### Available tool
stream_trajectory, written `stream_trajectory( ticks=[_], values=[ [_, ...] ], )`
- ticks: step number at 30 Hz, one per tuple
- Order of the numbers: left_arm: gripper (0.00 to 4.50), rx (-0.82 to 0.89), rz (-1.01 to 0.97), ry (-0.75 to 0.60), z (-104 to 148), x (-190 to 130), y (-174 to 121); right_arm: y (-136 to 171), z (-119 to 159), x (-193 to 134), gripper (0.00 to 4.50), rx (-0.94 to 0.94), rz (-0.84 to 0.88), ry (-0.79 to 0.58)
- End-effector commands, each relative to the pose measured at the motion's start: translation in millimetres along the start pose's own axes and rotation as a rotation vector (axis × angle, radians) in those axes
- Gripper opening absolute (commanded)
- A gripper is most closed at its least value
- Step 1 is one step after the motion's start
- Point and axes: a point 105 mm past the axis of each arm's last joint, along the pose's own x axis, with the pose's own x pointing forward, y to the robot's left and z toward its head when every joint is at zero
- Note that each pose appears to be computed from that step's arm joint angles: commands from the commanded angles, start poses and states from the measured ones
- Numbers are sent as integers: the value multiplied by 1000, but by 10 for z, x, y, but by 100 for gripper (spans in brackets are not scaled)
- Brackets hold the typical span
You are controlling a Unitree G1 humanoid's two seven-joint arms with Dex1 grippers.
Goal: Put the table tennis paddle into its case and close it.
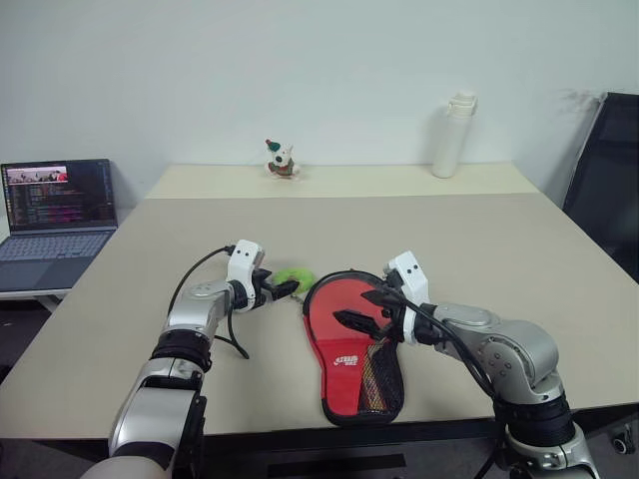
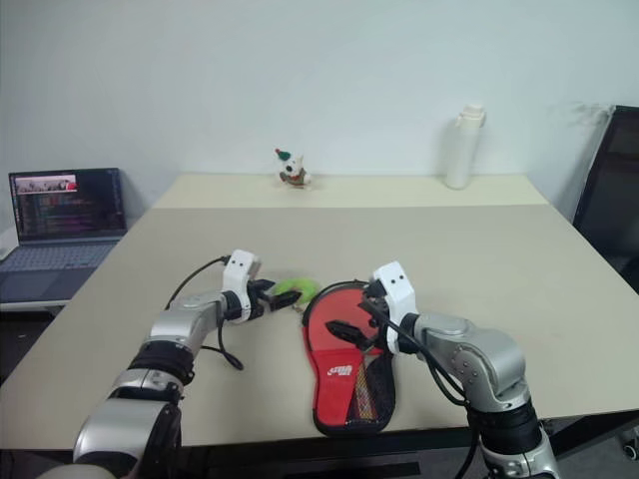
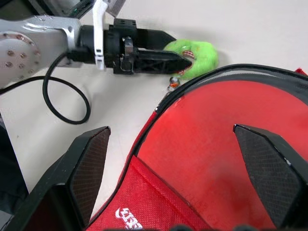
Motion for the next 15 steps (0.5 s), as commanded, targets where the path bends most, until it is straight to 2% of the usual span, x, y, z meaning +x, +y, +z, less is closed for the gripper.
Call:
stream_trajectory(
  ticks=[1, 4, 12, 13, 15],
  values=[
    [411, 35, -66, 51, -87, 58, -104, 45, 116, -8, 450, -42, -1, -44],
    [325, 43, -95, 56, -102, 59, -135, 37, 88, 3, 450, -76, -12, -32],
    [42, 49, -112, 56, -134, 38, -152, -24, -17, 239, 450, -137, -32, 2],
    [13, 50, -114, 56, -140, 31, -152, -26, -45, 285, 450, -138, -29, 11],
    [3, 56, -110, 58, -146, 21, -142, -47, -147, 369, 450, -154, -28, 45]
  ],
)
